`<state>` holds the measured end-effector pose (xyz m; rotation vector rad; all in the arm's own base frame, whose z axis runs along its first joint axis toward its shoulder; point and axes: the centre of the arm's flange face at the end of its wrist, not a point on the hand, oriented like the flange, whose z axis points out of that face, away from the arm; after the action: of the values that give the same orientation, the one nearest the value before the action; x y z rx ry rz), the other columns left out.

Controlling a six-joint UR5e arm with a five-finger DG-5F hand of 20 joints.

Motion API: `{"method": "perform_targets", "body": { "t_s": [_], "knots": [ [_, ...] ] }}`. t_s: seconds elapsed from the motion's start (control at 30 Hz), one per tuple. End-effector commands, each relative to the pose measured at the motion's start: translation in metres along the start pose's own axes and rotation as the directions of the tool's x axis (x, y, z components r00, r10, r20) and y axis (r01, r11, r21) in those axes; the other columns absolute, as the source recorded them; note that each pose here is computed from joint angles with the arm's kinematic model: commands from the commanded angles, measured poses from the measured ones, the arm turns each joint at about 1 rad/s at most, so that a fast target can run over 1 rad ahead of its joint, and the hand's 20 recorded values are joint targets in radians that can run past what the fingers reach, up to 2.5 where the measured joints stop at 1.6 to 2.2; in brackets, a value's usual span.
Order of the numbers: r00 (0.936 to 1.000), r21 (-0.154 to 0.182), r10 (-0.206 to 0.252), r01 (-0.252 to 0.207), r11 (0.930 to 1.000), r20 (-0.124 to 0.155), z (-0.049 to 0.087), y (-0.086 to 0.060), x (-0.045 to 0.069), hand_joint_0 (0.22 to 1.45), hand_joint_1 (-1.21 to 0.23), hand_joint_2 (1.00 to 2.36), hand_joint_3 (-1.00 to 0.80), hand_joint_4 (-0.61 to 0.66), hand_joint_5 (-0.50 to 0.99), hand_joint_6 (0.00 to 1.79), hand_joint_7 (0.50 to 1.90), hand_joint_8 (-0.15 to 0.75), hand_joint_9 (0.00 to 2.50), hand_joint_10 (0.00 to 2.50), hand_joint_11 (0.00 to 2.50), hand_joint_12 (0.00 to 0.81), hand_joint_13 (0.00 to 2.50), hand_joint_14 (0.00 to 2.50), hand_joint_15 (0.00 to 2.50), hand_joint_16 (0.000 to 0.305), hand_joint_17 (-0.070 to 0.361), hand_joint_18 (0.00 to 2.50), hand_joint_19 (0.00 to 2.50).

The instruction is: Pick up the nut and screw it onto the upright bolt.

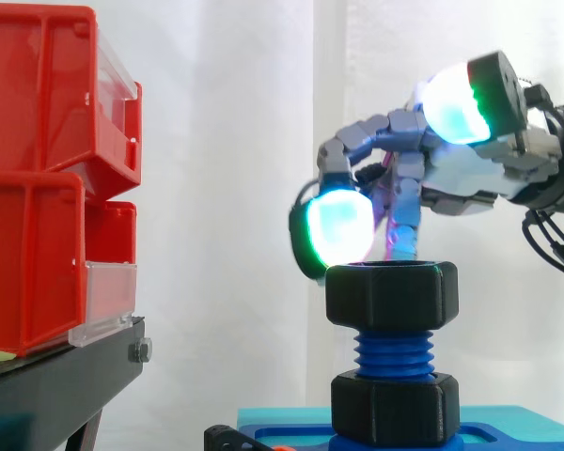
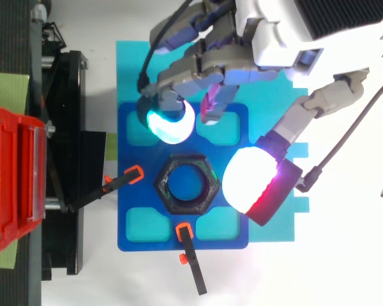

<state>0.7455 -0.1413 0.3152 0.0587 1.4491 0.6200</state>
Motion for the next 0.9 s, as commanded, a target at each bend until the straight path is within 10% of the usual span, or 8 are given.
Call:
{"method": "perform_targets", "body": {
  "t_s": [0.0,0.1,0.3,0.8,0.87],
  "knots": [
    [1.0000,-0.009,-0.002,0.002,1.0000,0.001,0.003,0.003,-0.009,0.45,-0.19,1.00,-0.50,0.21,-0.09,0.50,0.75,0.234,1.08,0.00,0.00,0.252,0.70,0.00,0.00,0.032,0.071,0.43,0.00],
    [1.0000,-0.017,-0.004,0.004,0.9998,0.001,0.003,0.002,-0.010,0.42,-0.15,1.00,-0.50,0.14,-0.17,0.50,0.59,0.215,0.59,0.00,0.00,0.318,0.27,0.00,0.00,0.040,0.089,0.00,0.00],
    [1.0000,-0.019,-0.005,0.005,0.9998,0.003,0.003,0.002,-0.011,0.41,-0.08,1.00,-0.50,0.09,-0.20,0.50,0.55,0.171,0.15,0.00,0.00,0.327,0.00,0.00,0.00,0.045,0.101,0.00,0.00],
    [0.9996,-0.005,0.015,-0.015,0.9999,-0.022,0.014,0.021,0.009,0.40,-0.01,1.00,-0.50,0.05,-0.23,0.50,0.55,0.137,0.00,0.00,0.00,0.320,0.00,0.00,0.00,0.051,0.115,0.00,0.00],
    [0.9987,0.007,0.026,-0.026,0.9996,-0.045,0.010,0.021,0.025,0.41,-0.01,1.00,-0.50,0.05,-0.23,0.50,0.55,0.138,0.00,0.00,0.00,0.318,0.00,0.00,0.00,0.051,0.115,0.00,0.00]
  ]
}}
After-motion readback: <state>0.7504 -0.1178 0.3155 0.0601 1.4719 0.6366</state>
